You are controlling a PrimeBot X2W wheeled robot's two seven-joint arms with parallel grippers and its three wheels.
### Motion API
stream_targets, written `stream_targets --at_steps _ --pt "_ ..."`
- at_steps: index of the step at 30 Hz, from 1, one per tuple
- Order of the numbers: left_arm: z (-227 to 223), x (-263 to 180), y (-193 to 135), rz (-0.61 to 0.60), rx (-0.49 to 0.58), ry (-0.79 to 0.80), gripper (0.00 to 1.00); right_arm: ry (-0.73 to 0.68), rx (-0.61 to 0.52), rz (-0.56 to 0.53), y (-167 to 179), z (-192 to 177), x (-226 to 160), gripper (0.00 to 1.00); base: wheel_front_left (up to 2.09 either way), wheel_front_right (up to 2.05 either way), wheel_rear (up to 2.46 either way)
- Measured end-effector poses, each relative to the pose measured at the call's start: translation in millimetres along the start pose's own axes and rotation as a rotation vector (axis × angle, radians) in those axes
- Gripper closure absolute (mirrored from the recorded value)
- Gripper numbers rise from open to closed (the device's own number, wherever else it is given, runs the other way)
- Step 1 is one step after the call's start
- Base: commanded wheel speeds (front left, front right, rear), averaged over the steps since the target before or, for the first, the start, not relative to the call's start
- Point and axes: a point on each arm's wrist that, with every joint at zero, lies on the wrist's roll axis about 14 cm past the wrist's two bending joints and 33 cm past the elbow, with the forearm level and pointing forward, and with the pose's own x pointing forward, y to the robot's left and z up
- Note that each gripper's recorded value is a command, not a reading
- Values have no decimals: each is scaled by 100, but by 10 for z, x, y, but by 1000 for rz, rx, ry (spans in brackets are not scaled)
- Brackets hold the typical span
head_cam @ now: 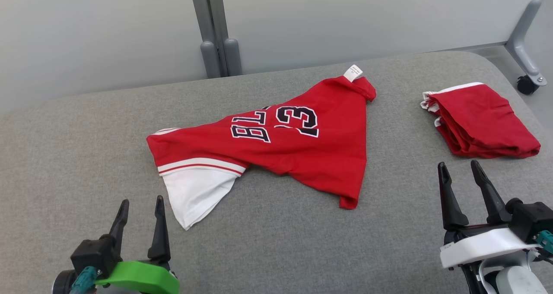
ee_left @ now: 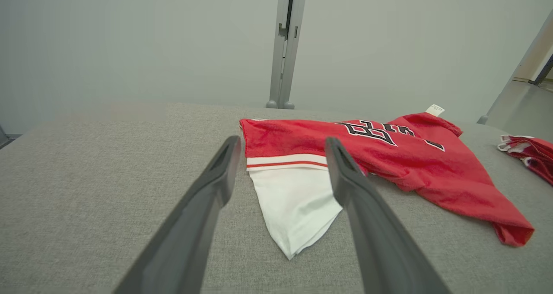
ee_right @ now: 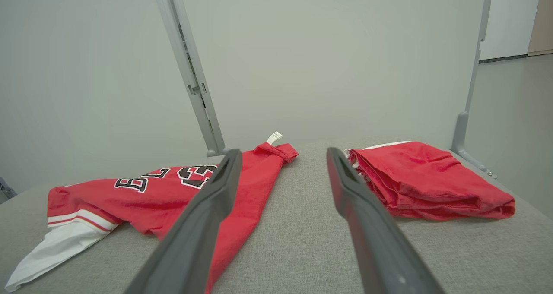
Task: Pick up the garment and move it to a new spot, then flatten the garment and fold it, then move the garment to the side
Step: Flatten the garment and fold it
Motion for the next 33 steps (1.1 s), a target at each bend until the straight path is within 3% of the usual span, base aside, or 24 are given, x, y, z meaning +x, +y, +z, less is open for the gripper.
stream_targets --at_steps 4,9,16,19,24,25,26,27,28,29,33 --pt "-243 16 -109 -53 -32 122 0 5 -4 1 -7 -15 8 0 0 0 0" --pt "-708 107 -139 -78 -75 403 0 2 -9 11 8 -14 91 0 0 0 0" --pt "-1141 259 -40 -18 -134 671 0 15 -18 13 -12 -69 194 0 0 0 0" --pt "-1224 367 78 34 -131 712 0 27 -22 7 -42 -113 216 0 0 0 0" --pt "-1406 436 -40 4 -149 788 0 44 -28 -7 -98 -172 242 0 0 0 0" --pt "-1434 442 -62 -4 -151 798 3 46 -29 -10 -109 -178 244 0 0 0 0" --pt "-1454 447 -65 -7 -149 804 16 50 -29 -14 -122 -188 239 0 0 0 0" --pt "-1464 453 -68 -9 -148 805 51 52 -30 -17 -131 -194 236 0 0 0 0" --pt "-1461 466 -73 -13 -145 799 95 53 -31 -20 -142 -197 234 0 0 0 0" --pt "-1448 480 -70 -13 -141 784 100 52 -30 -21 -146 -196 235 0 0 0 0" --pt "-1377 485 -43 -13 -131 738 100 43 -25 -14 -111 -173 243 0 0 0 0"
